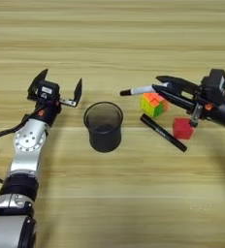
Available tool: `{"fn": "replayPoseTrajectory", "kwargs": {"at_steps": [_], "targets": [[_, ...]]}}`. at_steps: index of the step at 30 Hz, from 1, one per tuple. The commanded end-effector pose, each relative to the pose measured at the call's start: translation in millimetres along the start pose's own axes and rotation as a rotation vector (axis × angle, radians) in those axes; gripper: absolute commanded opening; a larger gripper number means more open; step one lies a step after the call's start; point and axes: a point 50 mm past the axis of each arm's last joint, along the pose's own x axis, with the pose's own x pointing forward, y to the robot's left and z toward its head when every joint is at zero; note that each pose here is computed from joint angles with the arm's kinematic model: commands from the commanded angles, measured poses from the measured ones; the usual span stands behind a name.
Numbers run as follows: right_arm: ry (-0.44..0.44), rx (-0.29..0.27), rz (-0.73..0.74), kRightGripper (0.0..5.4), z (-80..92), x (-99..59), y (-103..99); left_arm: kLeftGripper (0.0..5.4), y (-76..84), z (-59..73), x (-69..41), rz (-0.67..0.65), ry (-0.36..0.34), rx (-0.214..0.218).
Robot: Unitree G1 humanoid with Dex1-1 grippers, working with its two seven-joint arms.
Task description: Move the objects on the table
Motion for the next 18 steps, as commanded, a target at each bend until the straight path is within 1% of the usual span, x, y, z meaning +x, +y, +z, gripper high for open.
{"fn": "replayPoseTrajectory", "kwargs": {"at_steps": [1, 9, 14, 18], "targets": [[0.086, 0.003, -0.021, 0.74, -14.8, -14.6, 0.8, 5.40, 1.5, 3.3, 3.8, -0.006, -0.015, 0.017], [0.215, 0.036, -0.028, 0.74, -48.5, -25.6, 7.4, 5.40, 2.3, 3.3, 4.8, -0.006, -0.016, 0.020], [0.266, 0.063, -0.010, 0.74, -65.0, -27.6, 12.3, 5.40, 2.3, 3.5, 4.9, -0.006, -0.018, 0.021], [0.316, 0.070, 0.022, 0.74, -76.9, -28.4, 17.1, 5.40, 2.1, 3.5, 4.6, -0.005, -0.018, 0.022]]}}
